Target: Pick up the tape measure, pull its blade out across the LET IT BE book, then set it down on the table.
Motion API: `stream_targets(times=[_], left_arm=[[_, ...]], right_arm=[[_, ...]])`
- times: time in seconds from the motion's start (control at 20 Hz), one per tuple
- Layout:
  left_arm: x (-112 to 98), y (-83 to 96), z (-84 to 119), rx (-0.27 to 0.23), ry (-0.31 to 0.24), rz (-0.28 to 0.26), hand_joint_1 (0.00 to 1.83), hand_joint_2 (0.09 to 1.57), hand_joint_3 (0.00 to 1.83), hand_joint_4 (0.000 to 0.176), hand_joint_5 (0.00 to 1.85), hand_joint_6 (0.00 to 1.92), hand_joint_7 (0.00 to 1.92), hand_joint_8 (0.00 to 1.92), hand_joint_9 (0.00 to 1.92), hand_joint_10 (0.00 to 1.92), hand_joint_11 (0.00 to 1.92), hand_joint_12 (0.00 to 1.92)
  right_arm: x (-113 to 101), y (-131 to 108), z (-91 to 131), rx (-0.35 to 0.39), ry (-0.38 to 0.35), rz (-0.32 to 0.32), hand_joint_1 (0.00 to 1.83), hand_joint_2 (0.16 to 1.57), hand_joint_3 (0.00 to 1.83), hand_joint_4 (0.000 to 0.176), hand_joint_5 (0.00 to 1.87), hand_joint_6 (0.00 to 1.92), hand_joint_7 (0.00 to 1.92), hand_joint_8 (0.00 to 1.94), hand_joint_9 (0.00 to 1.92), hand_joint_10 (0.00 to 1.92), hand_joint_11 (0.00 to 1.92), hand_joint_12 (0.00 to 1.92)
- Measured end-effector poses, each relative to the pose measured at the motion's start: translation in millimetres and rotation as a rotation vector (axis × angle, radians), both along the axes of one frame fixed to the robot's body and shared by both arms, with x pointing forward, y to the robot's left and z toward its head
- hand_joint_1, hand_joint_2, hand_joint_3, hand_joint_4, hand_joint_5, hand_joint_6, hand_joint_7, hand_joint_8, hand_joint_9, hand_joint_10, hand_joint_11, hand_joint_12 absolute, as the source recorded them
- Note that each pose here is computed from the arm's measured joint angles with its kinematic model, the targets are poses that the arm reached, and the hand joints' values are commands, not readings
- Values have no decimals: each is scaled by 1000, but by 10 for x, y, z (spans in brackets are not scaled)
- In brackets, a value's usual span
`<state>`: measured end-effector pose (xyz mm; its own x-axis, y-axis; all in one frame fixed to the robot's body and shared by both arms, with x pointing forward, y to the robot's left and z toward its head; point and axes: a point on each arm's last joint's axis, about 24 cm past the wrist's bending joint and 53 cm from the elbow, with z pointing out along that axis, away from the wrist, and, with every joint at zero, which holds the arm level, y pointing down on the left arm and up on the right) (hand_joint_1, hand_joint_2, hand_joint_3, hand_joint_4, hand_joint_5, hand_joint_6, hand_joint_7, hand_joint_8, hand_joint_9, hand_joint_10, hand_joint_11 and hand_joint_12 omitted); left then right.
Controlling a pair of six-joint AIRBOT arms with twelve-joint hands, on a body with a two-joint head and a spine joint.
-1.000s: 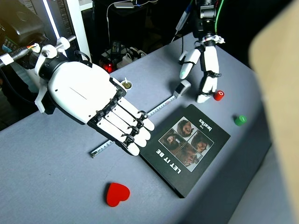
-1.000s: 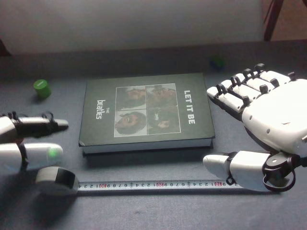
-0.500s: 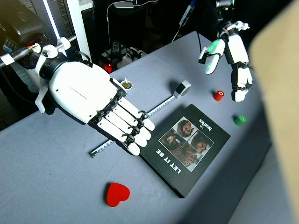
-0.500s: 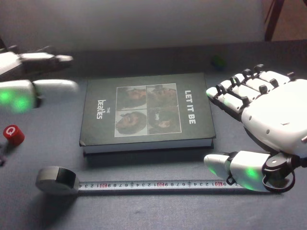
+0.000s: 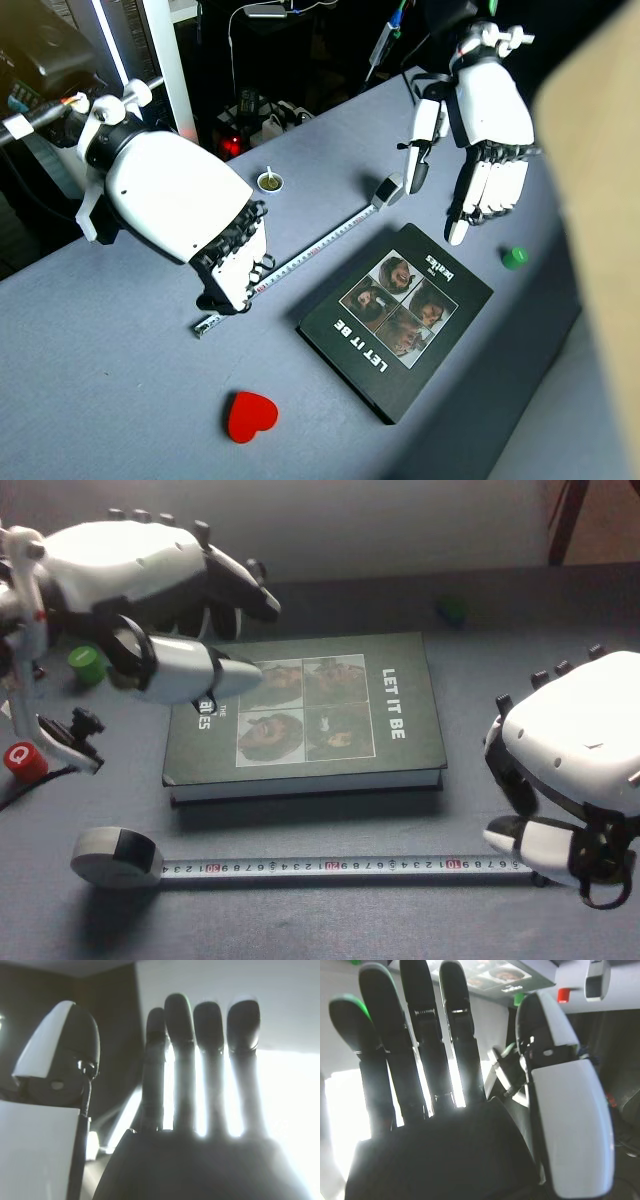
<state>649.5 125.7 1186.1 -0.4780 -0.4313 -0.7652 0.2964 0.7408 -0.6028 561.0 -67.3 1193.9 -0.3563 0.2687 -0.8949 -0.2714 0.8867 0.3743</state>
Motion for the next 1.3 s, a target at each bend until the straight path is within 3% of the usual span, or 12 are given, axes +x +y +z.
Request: stream_targets(times=[0.05,0.1,0.15,0.2,0.25,0.3,0.35,0.55,0.6,0.85,1.0,1.3], left_arm=[[-15,-24,21,-6,4,21,797,1232,2,0,889,1889,959,1908,988,1916,1048,1918],[-28,-31,51,20,-9,50,634,1292,9,0,1279,1920,1346,1920,1350,1921,1372,1921],[-18,12,27,61,-7,91,559,1330,0,38,1368,1921,1465,1921,1509,1921,1510,1921],[-35,57,-4,89,5,140,532,1356,5,74,1386,1921,1525,1921,1591,1921,1593,1921],[-68,72,-54,116,20,180,523,1378,0,147,1396,1921,1545,1921,1618,1921,1639,1921],[-117,49,-96,118,47,215,521,1385,1,168,1400,1921,1552,1921,1629,1921,1668,1921],[-167,-18,-100,111,66,232,547,1392,1,176,1407,1921,1560,1921,1641,1921,1704,1921],[-438,-481,-74,137,102,237,660,1380,0,176,1370,1921,1579,1921,1657,1921,1779,1921],[-470,-512,-98,138,115,244,677,1372,0,176,1346,1921,1562,1921,1646,1921,1764,1921],[-651,-362,-238,117,177,391,716,1339,0,176,1347,1921,1524,1921,1609,1921,1726,1921],[-710,-343,-313,144,185,410,757,1312,0,176,1417,1921,1563,1921,1641,1921,1758,1921],[-756,-378,-352,139,190,417,704,1337,4,176,1418,1921,1532,1921,1629,1921,1764,1921]], right_arm=[[1,0,3,0,-1,0,915,1118,0,0,1051,1886,1288,1908,1530,1909,1750,1917],[1,4,9,-1,-5,2,871,1284,15,0,1271,1920,1480,1940,1636,1921,1836,1921],[0,5,8,-1,-4,2,876,1334,0,169,1298,1921,1491,1941,1644,1921,1843,1921],[-2,5,5,0,-3,2,909,1332,0,176,1301,1921,1492,1941,1649,1921,1857,1921],[2,-3,3,0,-1,-1,927,1325,0,176,1299,1921,1494,1941,1656,1921,1872,1921],[2,-2,6,-1,-3,-1,927,1322,0,176,1299,1921,1494,1941,1658,1921,1874,1921],[1,4,10,-1,-5,2,928,1319,0,176,1300,1921,1496,1941,1668,1921,1882,1921],[-1,10,8,0,-4,4,927,1329,2,176,1248,1921,1470,1941,1657,1921,1867,1921],[-2,13,8,-1,-4,4,930,1343,6,176,1235,1921,1457,1941,1653,1921,1869,1921],[-5,22,7,0,-4,6,1098,1328,0,176,1246,1921,1487,1941,1723,1921,1921,1921],[-6,25,7,0,-4,6,1127,1304,0,176,1285,1921,1529,1941,1751,1921,1921,1921],[1,26,34,-2,-18,7,1055,1295,0,176,1220,1921,1455,1941,1731,1921,1921,1921]])
